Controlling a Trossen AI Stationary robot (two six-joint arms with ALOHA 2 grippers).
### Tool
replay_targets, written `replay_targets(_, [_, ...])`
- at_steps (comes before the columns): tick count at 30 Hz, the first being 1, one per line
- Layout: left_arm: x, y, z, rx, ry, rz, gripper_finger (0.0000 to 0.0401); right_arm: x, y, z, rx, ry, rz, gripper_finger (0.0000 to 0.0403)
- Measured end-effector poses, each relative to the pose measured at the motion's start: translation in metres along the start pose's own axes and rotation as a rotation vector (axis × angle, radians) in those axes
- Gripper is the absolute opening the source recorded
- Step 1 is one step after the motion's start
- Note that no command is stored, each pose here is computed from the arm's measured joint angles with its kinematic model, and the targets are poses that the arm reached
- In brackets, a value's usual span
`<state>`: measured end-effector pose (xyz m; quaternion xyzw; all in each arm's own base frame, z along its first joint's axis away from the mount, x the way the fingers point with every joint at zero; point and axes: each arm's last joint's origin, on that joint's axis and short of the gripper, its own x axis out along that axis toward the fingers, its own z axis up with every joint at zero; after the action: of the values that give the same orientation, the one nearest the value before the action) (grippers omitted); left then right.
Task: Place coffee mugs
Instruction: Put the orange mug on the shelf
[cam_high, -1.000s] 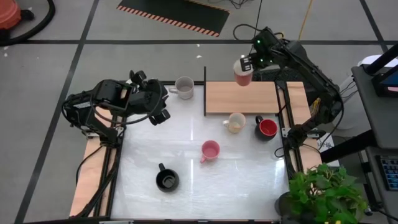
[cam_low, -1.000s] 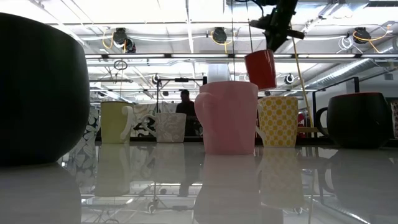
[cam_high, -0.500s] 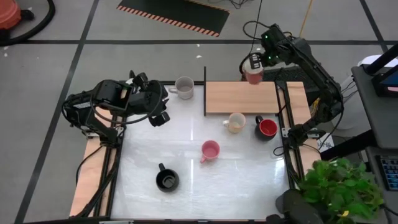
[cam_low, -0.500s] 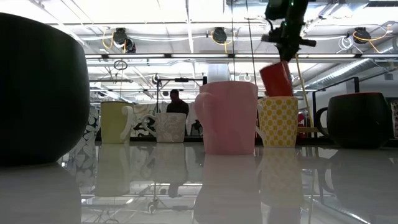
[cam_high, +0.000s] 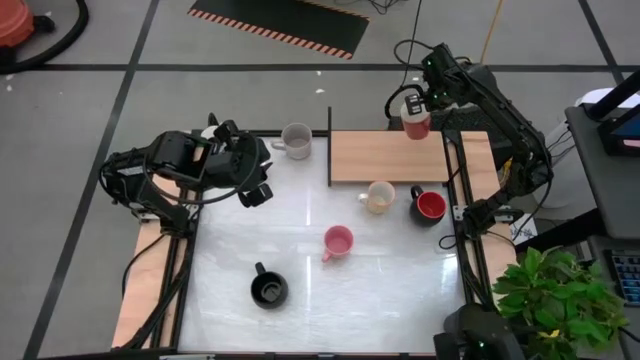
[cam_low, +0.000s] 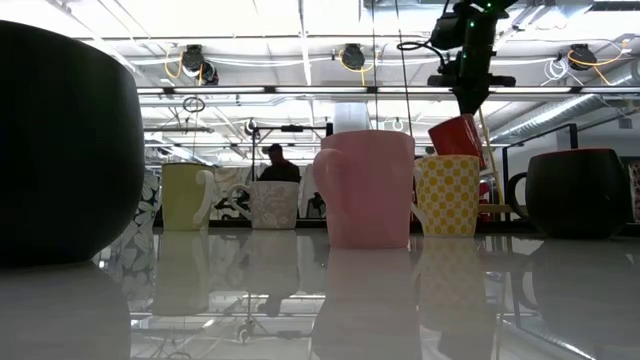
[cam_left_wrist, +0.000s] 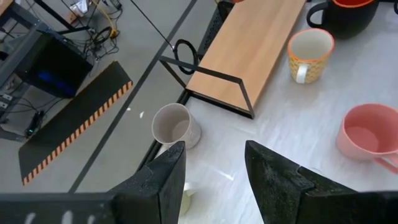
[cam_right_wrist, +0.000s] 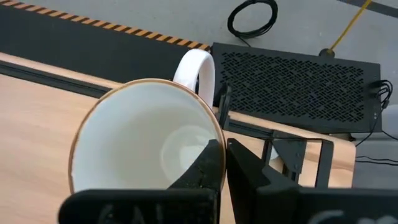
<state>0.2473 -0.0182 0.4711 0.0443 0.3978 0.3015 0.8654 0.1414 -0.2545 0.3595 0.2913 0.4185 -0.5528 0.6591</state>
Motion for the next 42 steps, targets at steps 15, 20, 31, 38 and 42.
replay_targets(15, [0.007,0.009,0.002,-0.052,0.016,0.031,0.017,0.032,-0.016,-0.012,-0.054,0.089,-0.046,0.0])
replay_targets(20, [0.01,0.013,0.003,-0.071,0.022,0.042,0.017,0.033,-0.02,-0.011,-0.073,0.087,-0.074,0.0])
replay_targets(31, [0.015,0.016,0.007,-0.128,0.008,0.054,0.017,0.035,-0.029,-0.01,-0.092,0.094,-0.083,0.0007])
replay_targets(38, [0.015,0.015,0.011,-0.144,-0.021,0.044,0.017,0.041,-0.028,-0.012,-0.094,0.087,-0.078,0.0008])
replay_targets(42, [0.015,0.015,0.011,-0.132,-0.025,0.043,0.017,0.051,-0.027,-0.019,-0.095,0.12,-0.069,0.0008])
